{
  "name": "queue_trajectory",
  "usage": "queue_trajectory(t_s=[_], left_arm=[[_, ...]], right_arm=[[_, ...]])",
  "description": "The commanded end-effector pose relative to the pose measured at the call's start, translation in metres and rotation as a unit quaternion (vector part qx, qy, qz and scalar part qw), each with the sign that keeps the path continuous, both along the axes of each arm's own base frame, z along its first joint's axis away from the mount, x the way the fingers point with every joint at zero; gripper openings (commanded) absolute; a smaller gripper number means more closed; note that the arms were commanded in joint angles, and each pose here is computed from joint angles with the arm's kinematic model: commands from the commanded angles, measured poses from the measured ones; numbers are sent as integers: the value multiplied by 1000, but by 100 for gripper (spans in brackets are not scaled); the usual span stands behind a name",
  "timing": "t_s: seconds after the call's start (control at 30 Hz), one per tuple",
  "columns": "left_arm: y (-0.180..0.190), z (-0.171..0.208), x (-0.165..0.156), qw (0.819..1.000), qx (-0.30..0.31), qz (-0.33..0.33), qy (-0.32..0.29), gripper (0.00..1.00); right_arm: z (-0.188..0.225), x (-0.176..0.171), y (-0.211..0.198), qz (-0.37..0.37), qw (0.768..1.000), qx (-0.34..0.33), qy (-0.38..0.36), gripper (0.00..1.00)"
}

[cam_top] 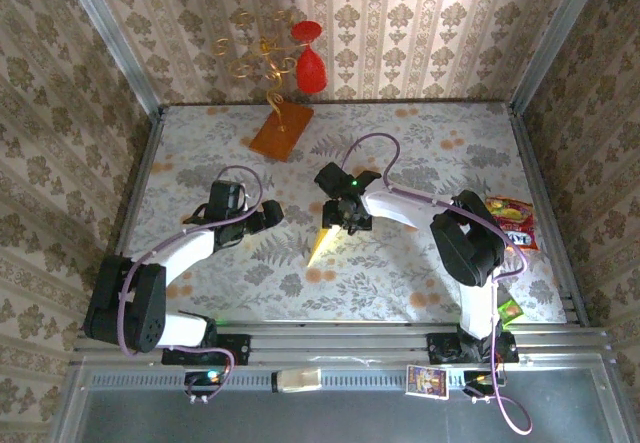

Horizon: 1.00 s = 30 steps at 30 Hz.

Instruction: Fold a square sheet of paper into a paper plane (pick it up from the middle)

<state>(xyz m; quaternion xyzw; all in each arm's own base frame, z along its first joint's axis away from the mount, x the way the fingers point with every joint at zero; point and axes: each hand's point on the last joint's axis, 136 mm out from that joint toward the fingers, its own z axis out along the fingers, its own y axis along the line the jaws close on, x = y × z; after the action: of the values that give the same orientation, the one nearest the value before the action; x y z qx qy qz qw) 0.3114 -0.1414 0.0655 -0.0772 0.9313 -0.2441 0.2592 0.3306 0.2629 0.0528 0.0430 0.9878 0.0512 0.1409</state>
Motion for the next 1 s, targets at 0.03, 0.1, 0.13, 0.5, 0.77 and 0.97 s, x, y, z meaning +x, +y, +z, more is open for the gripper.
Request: queue_trajectory(t_s=[0.03,0.1,0.13,0.5,0.77,0.97], left_arm=[[-4,5,6,1000,-10,-6,-9,100],[-5,5,6,1000,-10,-7,-9,100],[-5,5,6,1000,-10,-7,-8,100],[-8,6,9,1000,-11,-8,-9,100],[-6,11,10,1000,-8,-4,-17,100],[-5,16,11,1000,-7,0,-20,100]], right_arm=[[-4,-4,0,-14,1000,13,12,62],[-6,-4,2,-13,1000,18,16,56],[-7,-4,2,-13,1000,20,18,53],[-12,-4,8,-17,998,50,25,30],[-7,-2,1,-31,998,57,13,17],[16,11,-8,-28,997,71,-20,5]])
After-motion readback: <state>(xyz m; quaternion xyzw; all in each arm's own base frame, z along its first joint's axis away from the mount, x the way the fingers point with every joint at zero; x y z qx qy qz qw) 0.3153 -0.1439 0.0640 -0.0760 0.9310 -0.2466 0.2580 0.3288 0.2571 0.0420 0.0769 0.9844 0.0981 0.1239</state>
